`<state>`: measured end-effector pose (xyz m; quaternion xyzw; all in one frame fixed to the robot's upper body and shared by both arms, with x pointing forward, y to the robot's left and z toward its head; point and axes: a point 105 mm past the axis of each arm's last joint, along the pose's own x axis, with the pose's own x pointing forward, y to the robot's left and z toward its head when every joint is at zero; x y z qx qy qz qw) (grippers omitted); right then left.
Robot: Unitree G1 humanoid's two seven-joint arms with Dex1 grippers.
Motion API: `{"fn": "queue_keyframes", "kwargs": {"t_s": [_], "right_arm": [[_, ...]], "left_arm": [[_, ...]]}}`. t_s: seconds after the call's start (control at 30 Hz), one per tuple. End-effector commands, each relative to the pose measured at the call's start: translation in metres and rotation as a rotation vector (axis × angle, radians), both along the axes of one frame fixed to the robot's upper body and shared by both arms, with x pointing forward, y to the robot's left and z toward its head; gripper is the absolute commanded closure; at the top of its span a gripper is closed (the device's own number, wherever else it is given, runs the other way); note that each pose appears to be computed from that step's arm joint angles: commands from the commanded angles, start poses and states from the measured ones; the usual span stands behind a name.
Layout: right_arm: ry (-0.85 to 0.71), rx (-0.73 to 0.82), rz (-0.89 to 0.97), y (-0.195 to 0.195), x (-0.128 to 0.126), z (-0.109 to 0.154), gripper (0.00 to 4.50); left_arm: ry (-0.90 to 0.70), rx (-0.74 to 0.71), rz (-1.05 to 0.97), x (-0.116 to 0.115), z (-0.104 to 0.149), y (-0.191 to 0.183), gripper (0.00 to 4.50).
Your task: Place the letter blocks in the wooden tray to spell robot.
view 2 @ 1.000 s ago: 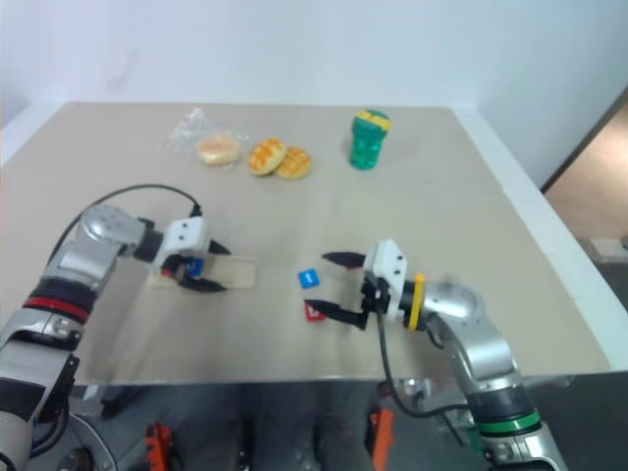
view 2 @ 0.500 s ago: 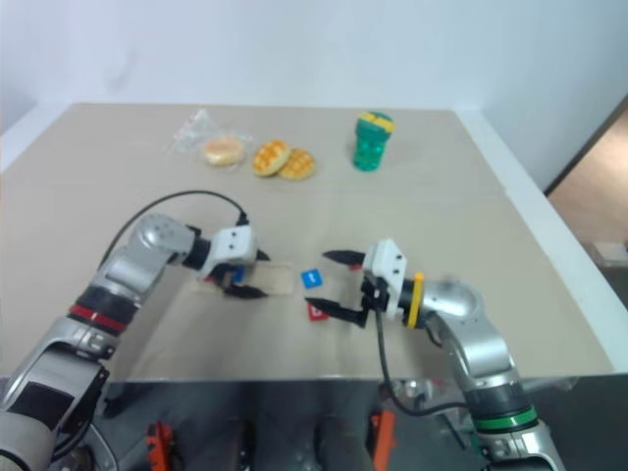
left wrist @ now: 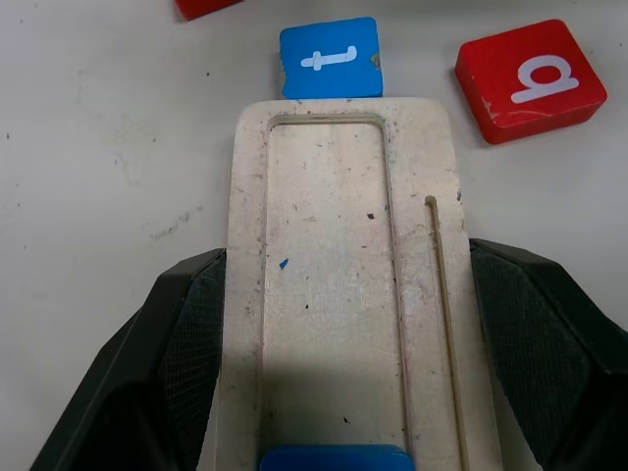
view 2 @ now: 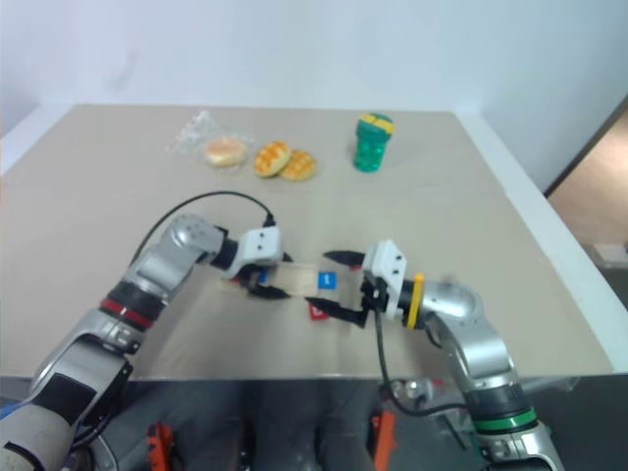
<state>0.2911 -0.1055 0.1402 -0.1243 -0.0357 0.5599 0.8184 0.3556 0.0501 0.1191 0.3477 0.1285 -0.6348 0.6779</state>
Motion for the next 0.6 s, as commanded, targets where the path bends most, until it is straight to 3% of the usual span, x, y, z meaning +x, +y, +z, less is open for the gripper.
{"fn": "queue_keyframes", "kwargs": {"t_s": [0.03,0.1,0.13,0.43,0.6], "right_arm": [[-0.044,-0.004,0.011,0.001,-0.004,0.009,0.00],[-0.043,-0.004,0.007,-0.001,-0.005,0.009,0.00],[-0.042,-0.006,0.006,-0.001,-0.005,0.009,0.00],[-0.043,-0.072,0.035,-0.007,-0.011,0.002,0.00],[-0.029,-0.080,0.068,-0.004,-0.012,0.002,0.00]], "left_arm": [[-0.004,0.010,0.016,0.004,0.001,-0.003,1.31],[-0.003,-0.009,0.034,0.007,0.003,-0.004,0.28],[-0.009,-0.013,0.039,0.007,0.004,-0.004,0.05],[0.009,-0.064,0.044,-0.001,0.025,0.003,0.02],[0.091,-0.270,0.012,-0.020,0.063,0.031,0.02]]}}
